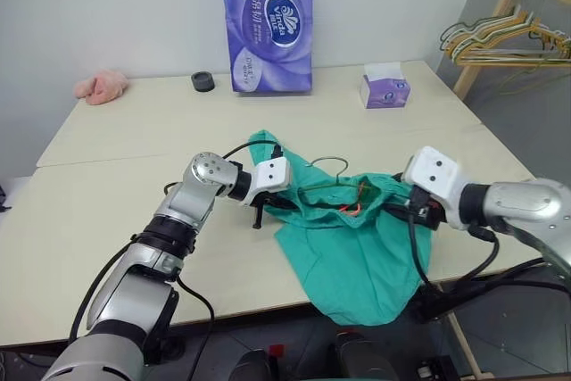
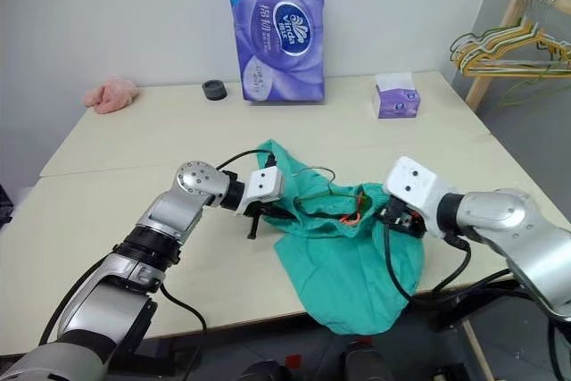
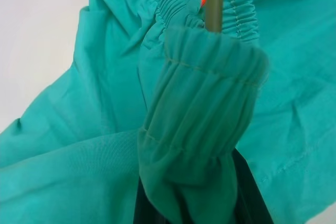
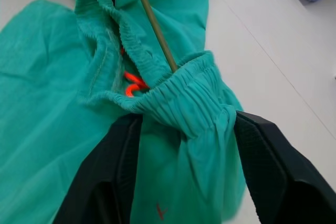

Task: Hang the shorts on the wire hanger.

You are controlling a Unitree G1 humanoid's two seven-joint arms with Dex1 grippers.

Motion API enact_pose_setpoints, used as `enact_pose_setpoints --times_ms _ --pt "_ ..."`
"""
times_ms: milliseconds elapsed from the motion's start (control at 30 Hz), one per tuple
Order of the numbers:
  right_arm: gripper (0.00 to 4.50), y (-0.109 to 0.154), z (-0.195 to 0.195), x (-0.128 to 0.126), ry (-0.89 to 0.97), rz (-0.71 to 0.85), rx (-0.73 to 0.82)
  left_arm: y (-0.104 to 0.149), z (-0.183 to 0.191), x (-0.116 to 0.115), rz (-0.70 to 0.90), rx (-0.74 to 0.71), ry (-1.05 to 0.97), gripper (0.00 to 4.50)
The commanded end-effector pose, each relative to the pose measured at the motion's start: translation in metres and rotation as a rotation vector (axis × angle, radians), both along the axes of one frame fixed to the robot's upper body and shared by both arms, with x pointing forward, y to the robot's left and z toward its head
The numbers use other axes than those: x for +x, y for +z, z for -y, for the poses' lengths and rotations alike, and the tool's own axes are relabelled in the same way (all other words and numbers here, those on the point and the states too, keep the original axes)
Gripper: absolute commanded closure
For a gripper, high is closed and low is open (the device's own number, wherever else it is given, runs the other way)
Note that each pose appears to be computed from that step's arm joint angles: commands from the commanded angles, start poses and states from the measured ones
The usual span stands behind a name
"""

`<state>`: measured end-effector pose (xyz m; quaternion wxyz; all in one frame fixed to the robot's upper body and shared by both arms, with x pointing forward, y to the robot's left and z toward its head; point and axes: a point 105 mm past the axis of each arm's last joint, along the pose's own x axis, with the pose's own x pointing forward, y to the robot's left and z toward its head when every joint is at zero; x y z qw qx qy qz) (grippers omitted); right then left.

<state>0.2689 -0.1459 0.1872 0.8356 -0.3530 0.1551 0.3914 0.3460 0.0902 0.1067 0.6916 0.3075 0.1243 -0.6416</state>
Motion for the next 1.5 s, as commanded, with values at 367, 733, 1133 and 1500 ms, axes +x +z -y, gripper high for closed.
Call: enact_pose_setpoints --times_ms 367,733,1133,1500 --pt "1.81 -0.018 0.019 0.009 -0.025 -0.046 -0.084 0.017 0.011 -0.007 0.038 -0.048 -0.058 4.5" --pt "2.18 -0.03 0.006 0.025 0.065 -0.078 -0.124 0.017 0.013 -0.013 0.033 -0.051 -0.073 4.5" --pt "4.48 -0.038 0.004 0.021 0.115 -0.127 -0.137 0.022 0.016 -0.012 0.017 -0.124 -0.047 4.5" --pt "4.49 -0.036 0.007 0.017 0.119 -0.123 -0.142 0.033 -0.009 -0.002 -0.001 -0.119 -0.007 1.76"
